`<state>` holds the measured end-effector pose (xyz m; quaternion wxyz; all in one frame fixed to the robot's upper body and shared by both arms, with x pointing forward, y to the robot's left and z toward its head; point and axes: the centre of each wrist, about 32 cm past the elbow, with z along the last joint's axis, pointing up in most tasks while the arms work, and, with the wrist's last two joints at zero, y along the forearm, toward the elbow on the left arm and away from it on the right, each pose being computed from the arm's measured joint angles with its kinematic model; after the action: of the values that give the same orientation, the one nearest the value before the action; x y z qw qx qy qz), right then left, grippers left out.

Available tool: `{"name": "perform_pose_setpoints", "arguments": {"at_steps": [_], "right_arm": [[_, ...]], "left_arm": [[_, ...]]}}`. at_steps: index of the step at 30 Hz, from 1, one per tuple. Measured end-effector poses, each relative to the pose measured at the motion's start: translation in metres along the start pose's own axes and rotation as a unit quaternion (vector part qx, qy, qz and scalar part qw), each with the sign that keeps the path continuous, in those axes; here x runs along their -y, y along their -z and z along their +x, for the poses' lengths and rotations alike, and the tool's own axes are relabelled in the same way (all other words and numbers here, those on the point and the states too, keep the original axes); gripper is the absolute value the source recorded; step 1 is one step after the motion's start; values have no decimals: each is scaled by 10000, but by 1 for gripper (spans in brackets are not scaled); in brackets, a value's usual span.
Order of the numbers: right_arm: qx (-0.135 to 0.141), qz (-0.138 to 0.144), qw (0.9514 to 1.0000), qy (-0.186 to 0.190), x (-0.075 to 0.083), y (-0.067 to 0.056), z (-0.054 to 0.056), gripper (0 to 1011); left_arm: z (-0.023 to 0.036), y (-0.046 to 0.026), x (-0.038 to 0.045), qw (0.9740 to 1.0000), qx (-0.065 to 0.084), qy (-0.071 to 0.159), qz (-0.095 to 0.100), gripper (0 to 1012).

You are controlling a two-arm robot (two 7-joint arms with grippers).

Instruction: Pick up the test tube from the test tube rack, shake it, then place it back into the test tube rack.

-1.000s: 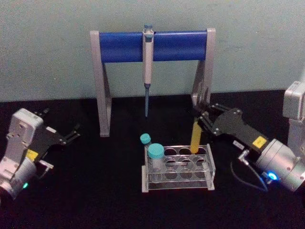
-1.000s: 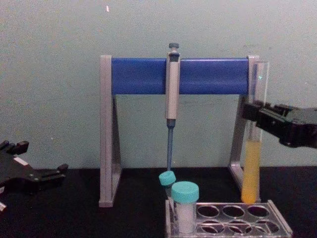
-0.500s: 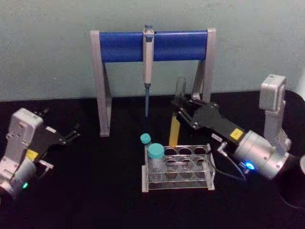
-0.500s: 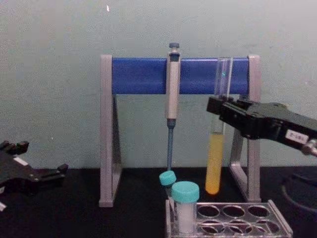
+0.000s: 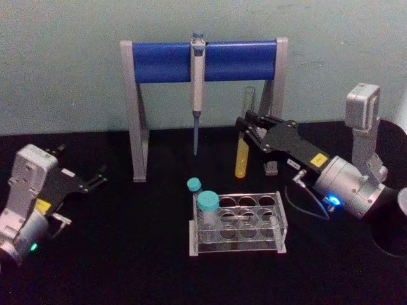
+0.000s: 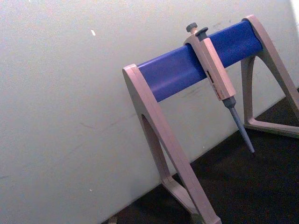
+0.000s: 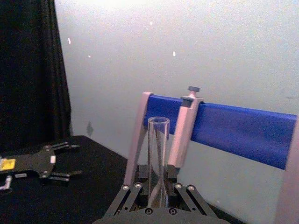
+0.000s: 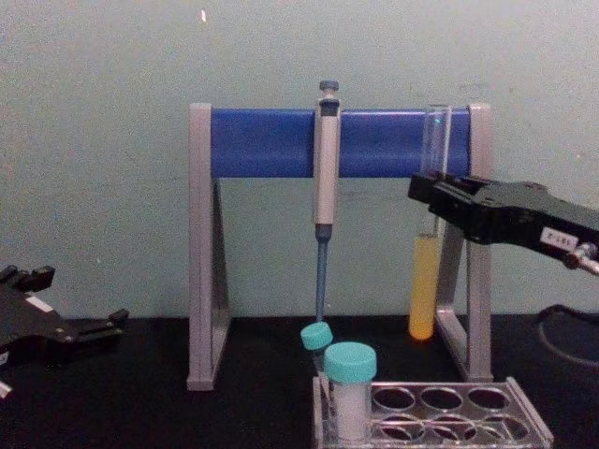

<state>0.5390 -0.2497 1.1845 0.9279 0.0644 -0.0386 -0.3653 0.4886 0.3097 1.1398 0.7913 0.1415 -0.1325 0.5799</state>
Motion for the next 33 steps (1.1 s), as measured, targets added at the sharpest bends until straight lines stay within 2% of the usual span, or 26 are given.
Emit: {"name": "perform_pose_setpoints", "arguments": {"at_steps": [12, 18, 22, 25, 33], "right_arm": [[95, -19, 9998, 194, 127, -47, 9, 222], [136, -73, 9992, 368, 268, -82, -25, 222], [170, -106, 9988, 436, 370, -118, -79, 222], [169, -135, 9989, 427, 455, -144, -174, 222], [10, -157, 9996, 216, 540, -142, -383, 222]], "left_arm": [[0, 0, 0, 10000, 0, 0, 1, 1010], [0, 0, 0, 10000, 0, 0, 1, 1010], [0, 0, 0, 10000, 0, 0, 1, 1010], [0, 0, 0, 10000, 0, 0, 1, 1010], [0, 0, 0, 10000, 0, 0, 1, 1009]]}}
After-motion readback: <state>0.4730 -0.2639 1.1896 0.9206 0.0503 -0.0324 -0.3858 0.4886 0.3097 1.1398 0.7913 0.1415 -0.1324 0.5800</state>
